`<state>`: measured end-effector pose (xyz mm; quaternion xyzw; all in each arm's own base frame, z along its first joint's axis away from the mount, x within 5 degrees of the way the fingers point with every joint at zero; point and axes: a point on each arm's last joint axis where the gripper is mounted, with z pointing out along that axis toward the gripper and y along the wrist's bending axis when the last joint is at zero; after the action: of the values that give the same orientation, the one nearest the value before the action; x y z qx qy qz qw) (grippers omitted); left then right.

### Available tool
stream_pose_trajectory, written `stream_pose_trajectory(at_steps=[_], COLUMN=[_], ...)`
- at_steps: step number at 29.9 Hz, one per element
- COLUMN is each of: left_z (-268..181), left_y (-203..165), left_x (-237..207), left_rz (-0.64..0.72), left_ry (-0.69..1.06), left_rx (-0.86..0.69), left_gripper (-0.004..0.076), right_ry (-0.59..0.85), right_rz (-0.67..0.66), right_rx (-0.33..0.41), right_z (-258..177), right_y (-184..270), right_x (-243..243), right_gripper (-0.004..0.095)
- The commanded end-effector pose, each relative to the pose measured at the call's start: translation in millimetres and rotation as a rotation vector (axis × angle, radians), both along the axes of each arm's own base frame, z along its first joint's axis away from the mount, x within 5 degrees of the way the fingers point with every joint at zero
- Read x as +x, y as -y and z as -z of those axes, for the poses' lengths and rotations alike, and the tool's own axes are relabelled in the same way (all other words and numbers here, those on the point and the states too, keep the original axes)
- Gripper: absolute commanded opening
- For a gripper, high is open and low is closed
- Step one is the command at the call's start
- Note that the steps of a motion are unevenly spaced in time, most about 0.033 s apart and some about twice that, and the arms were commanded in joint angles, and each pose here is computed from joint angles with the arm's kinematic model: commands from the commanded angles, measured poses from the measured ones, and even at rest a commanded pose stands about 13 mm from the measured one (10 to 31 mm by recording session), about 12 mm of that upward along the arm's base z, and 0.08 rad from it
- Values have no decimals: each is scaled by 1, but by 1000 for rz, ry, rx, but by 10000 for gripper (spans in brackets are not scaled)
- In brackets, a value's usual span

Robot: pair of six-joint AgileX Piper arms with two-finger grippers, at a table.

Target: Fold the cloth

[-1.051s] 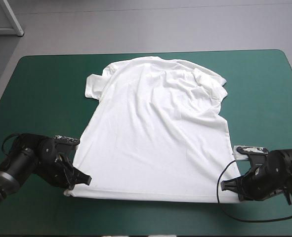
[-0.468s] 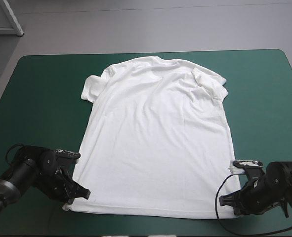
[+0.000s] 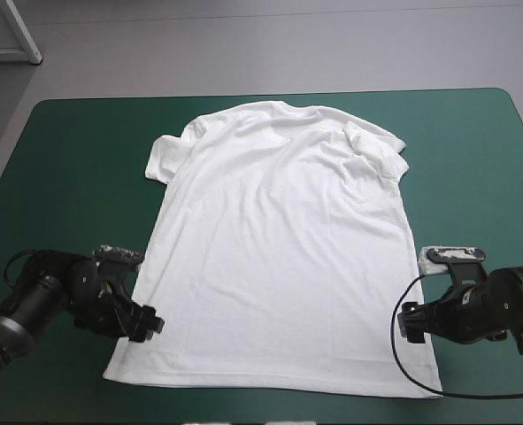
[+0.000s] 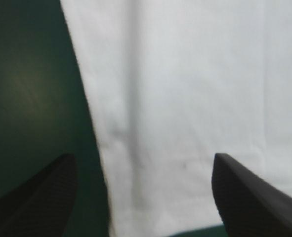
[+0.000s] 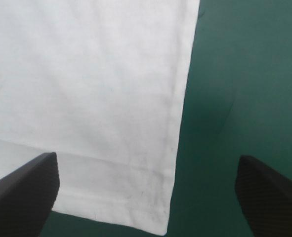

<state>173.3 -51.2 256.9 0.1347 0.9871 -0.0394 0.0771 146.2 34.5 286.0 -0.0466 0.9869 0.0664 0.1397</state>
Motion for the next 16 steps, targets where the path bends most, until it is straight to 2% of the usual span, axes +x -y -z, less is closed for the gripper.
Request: stream_pose_trajectory(at_steps=[1, 5, 9, 12, 16], left_z=[-38, -65, -74, -65, -45], left_y=[2, 8, 14, 12, 15], left_x=[31, 72, 116, 149, 186], left_rz=[-26, -19, -33, -83, -75], left_ry=[192, 310, 410, 401, 336], left_rx=[17, 48, 16, -49, -91], left_gripper=[561, 561, 561, 557, 542], right_ry=[69, 36, -18, 3, 21], right_rz=[13, 12, 9, 18, 24], right_rx=[-2, -4, 16, 40, 39], right_z=[-17, -13, -12, -16, -19], right_y=[1, 0, -2, -2, -1], right_x=[9, 12, 7, 3, -1], right_gripper=[905, 899, 899, 899, 899])
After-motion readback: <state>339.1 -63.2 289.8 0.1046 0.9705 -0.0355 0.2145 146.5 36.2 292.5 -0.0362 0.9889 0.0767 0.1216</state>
